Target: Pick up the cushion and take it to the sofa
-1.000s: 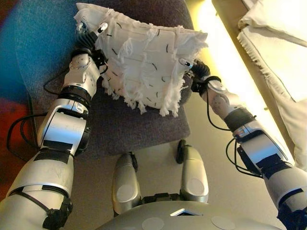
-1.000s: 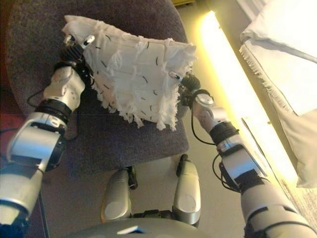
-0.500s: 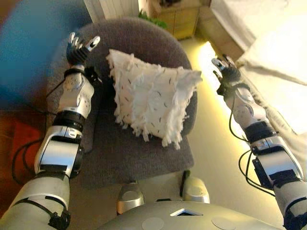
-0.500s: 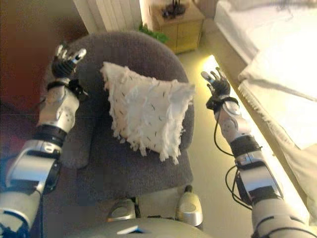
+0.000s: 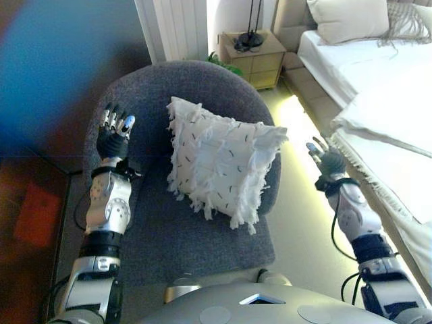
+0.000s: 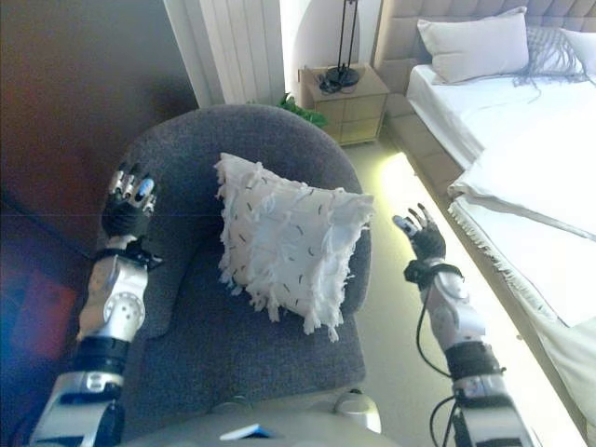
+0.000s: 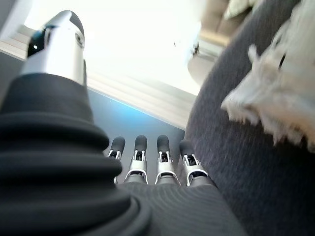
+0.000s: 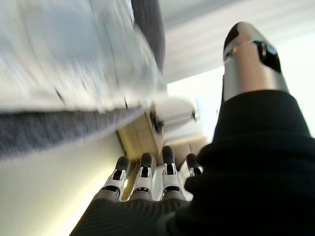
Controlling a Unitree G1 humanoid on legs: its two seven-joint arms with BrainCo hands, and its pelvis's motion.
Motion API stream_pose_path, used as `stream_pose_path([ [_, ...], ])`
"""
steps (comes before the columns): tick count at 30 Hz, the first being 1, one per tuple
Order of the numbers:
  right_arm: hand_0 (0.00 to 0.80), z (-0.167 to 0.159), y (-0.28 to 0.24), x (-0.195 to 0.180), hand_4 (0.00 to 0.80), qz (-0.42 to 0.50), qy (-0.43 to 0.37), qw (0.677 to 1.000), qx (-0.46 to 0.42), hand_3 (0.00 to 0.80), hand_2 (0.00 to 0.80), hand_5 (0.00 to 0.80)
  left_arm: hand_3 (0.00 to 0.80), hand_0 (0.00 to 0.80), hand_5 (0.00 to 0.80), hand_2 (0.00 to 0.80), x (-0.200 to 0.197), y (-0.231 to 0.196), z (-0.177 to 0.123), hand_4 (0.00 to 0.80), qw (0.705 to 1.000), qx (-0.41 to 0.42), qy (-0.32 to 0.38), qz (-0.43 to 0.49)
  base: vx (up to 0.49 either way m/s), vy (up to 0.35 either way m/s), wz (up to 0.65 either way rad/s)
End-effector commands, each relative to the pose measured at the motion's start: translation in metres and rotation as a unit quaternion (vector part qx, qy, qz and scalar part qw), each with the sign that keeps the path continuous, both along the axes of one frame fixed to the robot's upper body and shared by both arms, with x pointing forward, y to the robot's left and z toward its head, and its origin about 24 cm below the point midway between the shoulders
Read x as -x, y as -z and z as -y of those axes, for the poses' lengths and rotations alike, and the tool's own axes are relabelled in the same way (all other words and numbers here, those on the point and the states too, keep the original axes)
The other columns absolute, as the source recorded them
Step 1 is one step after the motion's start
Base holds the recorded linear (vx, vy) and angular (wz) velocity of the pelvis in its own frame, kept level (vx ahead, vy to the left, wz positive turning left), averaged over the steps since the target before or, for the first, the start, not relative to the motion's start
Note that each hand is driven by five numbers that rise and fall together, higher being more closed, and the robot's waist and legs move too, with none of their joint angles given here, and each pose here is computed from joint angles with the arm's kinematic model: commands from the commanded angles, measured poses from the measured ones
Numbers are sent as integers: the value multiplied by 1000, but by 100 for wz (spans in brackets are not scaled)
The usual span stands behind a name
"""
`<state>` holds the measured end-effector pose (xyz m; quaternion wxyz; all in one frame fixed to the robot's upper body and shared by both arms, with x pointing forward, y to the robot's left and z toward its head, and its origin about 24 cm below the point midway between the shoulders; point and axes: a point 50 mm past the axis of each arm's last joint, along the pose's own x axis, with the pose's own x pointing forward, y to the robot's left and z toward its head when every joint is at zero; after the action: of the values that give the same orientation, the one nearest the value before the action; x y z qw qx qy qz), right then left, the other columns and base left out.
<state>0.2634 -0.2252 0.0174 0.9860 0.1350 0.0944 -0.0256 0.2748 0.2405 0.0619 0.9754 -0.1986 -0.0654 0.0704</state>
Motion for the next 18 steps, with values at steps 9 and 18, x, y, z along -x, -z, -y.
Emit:
stream_pose_path([
  [9,0,-33,1,44,0,82,-56,990,-105,0,0,0,0,0,0,0,53,18,2,0,999,17,43,10,-95,23,1],
  [18,0,-47,1,36,0,83,-74,989,-100,0,0,0,0,0,0,0,46,19,28,0,991,26,133,4,-77,23,5],
])
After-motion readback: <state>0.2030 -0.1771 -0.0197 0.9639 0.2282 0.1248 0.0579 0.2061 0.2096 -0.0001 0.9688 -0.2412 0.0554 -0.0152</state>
